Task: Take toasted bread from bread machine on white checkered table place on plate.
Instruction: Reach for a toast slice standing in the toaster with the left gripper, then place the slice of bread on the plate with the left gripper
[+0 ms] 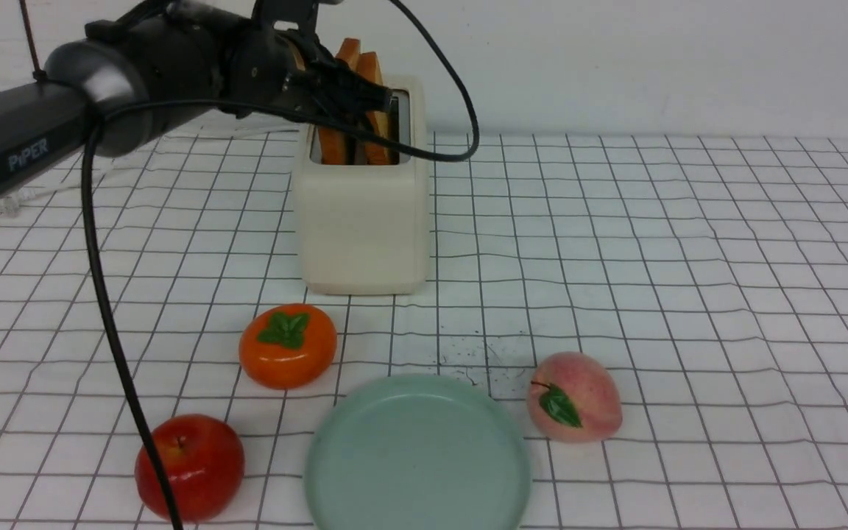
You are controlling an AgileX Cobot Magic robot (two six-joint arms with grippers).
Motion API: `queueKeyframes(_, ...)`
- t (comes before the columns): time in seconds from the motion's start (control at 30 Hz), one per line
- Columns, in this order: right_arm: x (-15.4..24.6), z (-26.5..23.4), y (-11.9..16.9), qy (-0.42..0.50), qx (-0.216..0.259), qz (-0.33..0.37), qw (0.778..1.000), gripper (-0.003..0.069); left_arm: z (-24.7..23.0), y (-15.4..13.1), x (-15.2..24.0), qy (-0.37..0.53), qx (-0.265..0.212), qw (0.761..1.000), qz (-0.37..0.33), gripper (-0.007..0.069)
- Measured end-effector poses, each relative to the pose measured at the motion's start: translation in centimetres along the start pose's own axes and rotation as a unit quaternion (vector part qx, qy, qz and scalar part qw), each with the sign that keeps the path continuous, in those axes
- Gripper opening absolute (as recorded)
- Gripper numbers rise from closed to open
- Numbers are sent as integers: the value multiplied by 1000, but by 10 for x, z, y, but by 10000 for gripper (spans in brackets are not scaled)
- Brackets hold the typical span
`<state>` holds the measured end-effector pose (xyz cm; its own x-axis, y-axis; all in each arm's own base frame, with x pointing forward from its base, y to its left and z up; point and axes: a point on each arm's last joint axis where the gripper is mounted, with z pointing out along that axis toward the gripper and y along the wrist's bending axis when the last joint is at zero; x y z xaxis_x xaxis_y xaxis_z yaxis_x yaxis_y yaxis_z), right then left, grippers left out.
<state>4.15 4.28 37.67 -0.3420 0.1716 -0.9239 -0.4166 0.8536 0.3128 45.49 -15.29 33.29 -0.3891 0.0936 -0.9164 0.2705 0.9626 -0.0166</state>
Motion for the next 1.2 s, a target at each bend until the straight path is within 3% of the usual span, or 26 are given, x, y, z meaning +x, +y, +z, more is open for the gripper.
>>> queueKeyframes(0.07, 0, 0, 0, 0, 0, 0, 1000, 15, -14, 0, -12, -14, 0, 1000, 0, 99)
queueKeyframes(0.23, 0, 0, 1, -2, -5, -6, 1000, -6, -112, 4, -72, -88, -5, 996, -7, 99)
queueKeyframes(0.4, 0, 0, 1, -3, -6, -6, 1000, -6, -187, 4, -85, -46, 13, 996, -68, 99)
queueKeyframes(0.57, 3, 0, 3, 14, -14, -4, 1000, -6, -221, -21, -29, 114, 153, 974, -119, 99)
queueKeyframes(0.6, 3, 0, 3, 15, -14, -4, 1000, -6, -221, -23, -25, 123, 160, 972, -121, 99)
queueKeyframes(0.67, 6, 0, 4, 35, -20, -4, 999, -3, -210, -37, 30, 204, 239, 936, -156, 99)
queueKeyframes(0.73, 7, 0, 4, 41, -21, -5, 999, -3, -205, -41, 49, 222, 262, 925, -161, 99)
queueKeyframes(0.77, 9, -1, 4, 49, -24, -5, 998, -3, -196, -46, 82, 247, 290, 906, -184, 99)
queueKeyframes(0.9, 9, -1, 5, 51, -25, -4, 998, -2, -182, -49, 126, 247, 311, 893, -209, 99)
queueKeyframes(1.2, 8, -1, 7, 47, -39, 8, 998, 0, -147, -49, 161, 273, 304, 887, -216, 99)
